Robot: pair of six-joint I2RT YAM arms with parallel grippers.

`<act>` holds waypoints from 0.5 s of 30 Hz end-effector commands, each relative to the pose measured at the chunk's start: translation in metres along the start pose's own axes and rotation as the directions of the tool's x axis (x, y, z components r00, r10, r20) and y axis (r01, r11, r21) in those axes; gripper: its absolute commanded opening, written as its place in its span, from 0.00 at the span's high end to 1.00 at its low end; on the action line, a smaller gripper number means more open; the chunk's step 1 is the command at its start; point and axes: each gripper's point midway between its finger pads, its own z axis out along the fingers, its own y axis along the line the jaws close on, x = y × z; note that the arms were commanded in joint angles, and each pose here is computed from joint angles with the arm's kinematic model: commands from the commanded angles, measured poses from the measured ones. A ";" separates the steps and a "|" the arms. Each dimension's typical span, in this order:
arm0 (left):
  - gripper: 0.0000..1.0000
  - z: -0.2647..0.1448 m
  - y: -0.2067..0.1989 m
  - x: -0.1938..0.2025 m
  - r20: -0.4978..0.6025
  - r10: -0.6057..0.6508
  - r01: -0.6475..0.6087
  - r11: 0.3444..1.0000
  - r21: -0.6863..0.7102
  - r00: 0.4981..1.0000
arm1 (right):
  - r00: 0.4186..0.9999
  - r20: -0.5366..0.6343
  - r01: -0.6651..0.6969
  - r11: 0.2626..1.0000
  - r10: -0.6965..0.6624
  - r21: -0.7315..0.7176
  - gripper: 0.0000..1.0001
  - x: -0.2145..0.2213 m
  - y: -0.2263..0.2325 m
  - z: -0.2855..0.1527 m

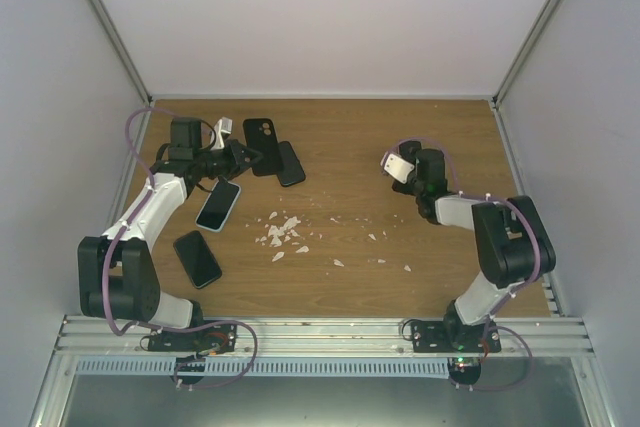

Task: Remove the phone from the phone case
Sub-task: Place the phone at the center of the board.

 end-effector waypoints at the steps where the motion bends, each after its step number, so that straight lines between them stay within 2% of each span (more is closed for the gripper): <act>1: 1.00 -0.001 -0.010 -0.003 0.025 0.054 -0.055 0.998 0.034 0.998 | 0.995 0.064 -0.082 0.996 0.083 -0.019 0.14 -0.016 -0.014 -0.013; 8: 1.00 0.003 -0.019 0.001 0.003 0.088 -0.088 0.995 0.054 0.996 | 0.974 0.112 -0.191 0.980 0.196 -0.057 0.14 -0.036 -0.040 -0.031; 15: 1.00 0.019 -0.035 0.014 -0.025 0.159 -0.157 0.984 0.084 0.987 | 0.870 0.181 -0.421 0.883 0.458 -0.208 0.17 -0.080 -0.077 -0.074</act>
